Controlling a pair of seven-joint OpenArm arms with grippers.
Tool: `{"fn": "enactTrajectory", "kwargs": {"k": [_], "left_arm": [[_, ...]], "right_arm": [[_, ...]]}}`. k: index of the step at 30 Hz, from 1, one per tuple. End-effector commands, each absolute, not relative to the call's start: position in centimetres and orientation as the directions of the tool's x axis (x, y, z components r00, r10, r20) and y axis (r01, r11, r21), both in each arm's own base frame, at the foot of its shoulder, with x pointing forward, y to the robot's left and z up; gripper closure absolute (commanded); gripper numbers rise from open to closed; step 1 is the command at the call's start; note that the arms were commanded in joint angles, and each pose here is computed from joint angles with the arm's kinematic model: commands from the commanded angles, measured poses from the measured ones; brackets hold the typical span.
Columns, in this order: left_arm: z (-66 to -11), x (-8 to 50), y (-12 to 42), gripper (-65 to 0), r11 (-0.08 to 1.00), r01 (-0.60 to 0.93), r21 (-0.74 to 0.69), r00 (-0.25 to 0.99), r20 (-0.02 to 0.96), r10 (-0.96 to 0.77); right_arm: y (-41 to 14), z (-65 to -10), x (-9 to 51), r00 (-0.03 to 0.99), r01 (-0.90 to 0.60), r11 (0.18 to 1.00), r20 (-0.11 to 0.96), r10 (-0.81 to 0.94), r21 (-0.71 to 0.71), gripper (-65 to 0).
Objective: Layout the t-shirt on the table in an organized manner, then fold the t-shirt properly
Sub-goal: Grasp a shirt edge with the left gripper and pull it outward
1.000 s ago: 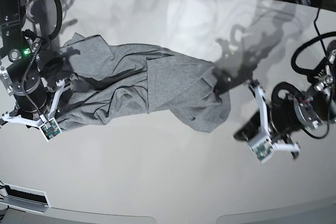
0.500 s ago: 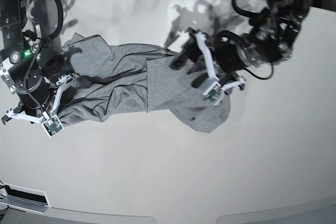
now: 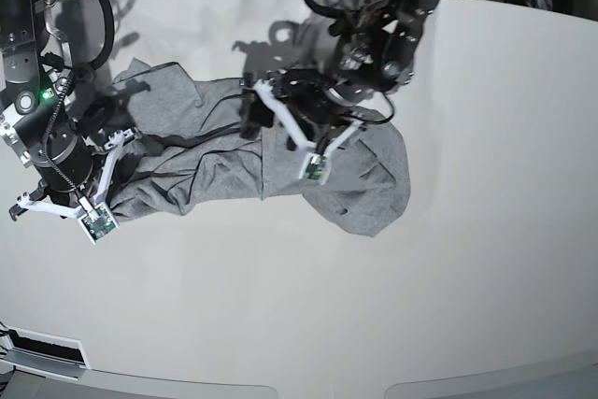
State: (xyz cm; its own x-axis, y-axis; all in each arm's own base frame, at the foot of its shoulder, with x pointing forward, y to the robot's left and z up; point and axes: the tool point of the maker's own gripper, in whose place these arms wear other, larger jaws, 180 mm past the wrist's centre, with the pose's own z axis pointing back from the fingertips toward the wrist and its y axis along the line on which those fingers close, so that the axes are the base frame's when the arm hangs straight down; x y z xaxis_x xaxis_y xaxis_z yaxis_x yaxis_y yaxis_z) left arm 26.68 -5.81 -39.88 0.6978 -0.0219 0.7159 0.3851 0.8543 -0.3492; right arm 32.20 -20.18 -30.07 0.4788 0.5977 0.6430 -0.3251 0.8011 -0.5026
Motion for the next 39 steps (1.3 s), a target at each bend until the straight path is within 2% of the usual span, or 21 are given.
{"fn": "enactTrajectory", "kwargs": {"k": [1,7,12,23,30,32,35,36,39], "left_arm": [[-38.8,27.8,-7.0,-42.7,0.842,0.391,-0.371,0.673,0.739,0.012],[-40.9,28.3,-8.2,-42.7,0.862,0.375,-0.341,0.705,0.709,-0.027],[-41.6,28.7,-6.8,-42.7,0.905,0.327,-0.273,0.708,0.705,-0.043],[-42.8,28.1,-5.4,-42.7,0.924,0.347,-0.158,0.728,0.667,-0.159],[-42.9,29.0,-3.2,-41.5,0.96,0.273,-0.056,0.718,0.677,-0.164],[-42.9,29.1,-2.9,-31.4,0.967,0.251,-0.05,0.721,0.676,-0.152],[-43.0,29.1,-2.8,-5.3,0.968,0.246,-0.05,0.722,0.676,-0.149],[-43.0,29.1,-2.8,0.0,0.968,0.245,-0.053,0.724,0.674,-0.147],[-42.8,28.8,-3.0,0.0,0.964,0.26,-0.056,0.741,0.651,-0.162]], "right_arm": [[-20.5,-28.7,32.9,0.446,-0.303,0.795,0.659,0.605,-0.525,0.0],[-20.5,-28.7,32.9,0.446,-0.303,0.795,0.659,0.606,-0.526,0.0],[-20.2,-28.7,32.9,0.435,-0.326,0.783,0.651,0.621,-0.529,0.0],[-20.2,-28.8,32.9,0.435,-0.331,0.781,0.649,0.624,-0.53,0.0],[-20.2,-28.8,32.9,0.435,-0.33,0.781,0.649,0.624,-0.53,0.0],[-20.1,-28.8,32.9,0.434,-0.331,0.781,0.649,0.624,-0.53,0.0],[-20.1,-28.8,32.9,0.434,-0.33,0.781,0.65,0.624,-0.529,0.0],[-20.1,-28.8,32.9,0.434,-0.33,0.781,0.65,0.624,-0.529,0.0],[-20.2,-28.8,32.9,0.434,-0.33,0.781,0.65,0.624,-0.53,0.0]]}}
